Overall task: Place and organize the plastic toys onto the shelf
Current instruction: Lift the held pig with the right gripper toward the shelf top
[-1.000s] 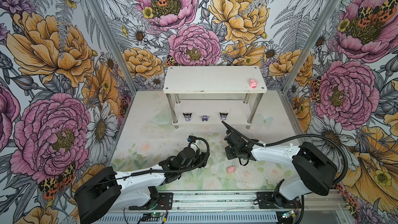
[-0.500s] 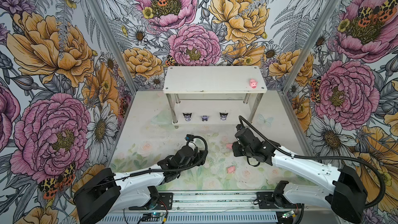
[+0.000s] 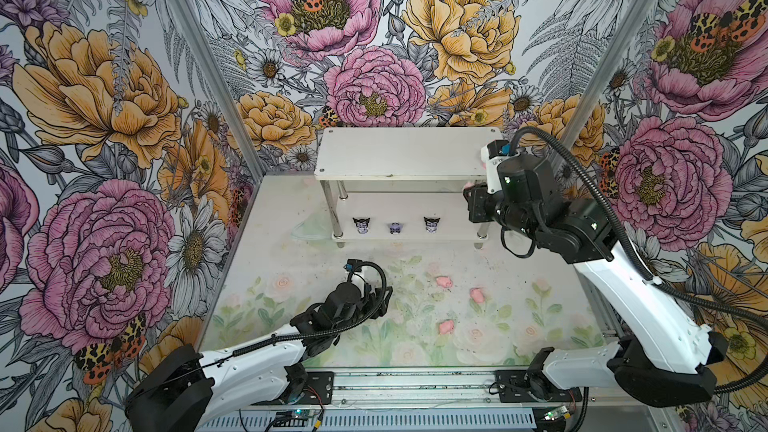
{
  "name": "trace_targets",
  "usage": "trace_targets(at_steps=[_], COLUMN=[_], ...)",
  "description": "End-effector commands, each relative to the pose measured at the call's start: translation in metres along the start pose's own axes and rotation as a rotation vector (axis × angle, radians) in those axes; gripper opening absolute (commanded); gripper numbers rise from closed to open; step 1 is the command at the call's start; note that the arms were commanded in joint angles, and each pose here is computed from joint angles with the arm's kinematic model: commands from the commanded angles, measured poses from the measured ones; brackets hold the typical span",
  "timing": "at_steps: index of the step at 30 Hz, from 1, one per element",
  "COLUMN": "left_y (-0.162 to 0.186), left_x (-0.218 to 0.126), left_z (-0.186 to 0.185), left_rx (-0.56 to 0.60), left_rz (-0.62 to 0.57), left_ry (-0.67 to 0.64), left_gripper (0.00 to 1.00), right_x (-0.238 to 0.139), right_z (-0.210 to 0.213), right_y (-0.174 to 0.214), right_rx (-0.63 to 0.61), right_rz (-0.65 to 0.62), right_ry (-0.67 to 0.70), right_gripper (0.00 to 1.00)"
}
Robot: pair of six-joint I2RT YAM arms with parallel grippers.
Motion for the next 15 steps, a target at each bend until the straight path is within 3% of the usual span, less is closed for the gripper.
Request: trace_targets(at_steps=[1,15], left_y=[0.004,0.003], left_x=[-0.007,-0.037], left_z=[0.009,0.033], left_rx=[-0.001,-0.1], left_rz=[0.007,-0.088], left_ry=[-0.014,-0.048], left_gripper=[0.76,0.77], right_x=[0.013,0.085], right_z=[-0.015,-0.023], right_y=[-0.013,-0.045], right_rx=[-0.064,-0.078], right_rz=[0.036,0.08], right_ry=[0.084,0.152], right_gripper=[0.19,0.19])
Point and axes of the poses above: each gripper's point midway between its finger pads, its own x axis out along the fingers, its own z axis along the line the jaws close on, y = z × x, the point moved 3 cm from there along -x, back along the fingers, and after that the axes turned 8 degrees about -x, right-handed, at the moved point
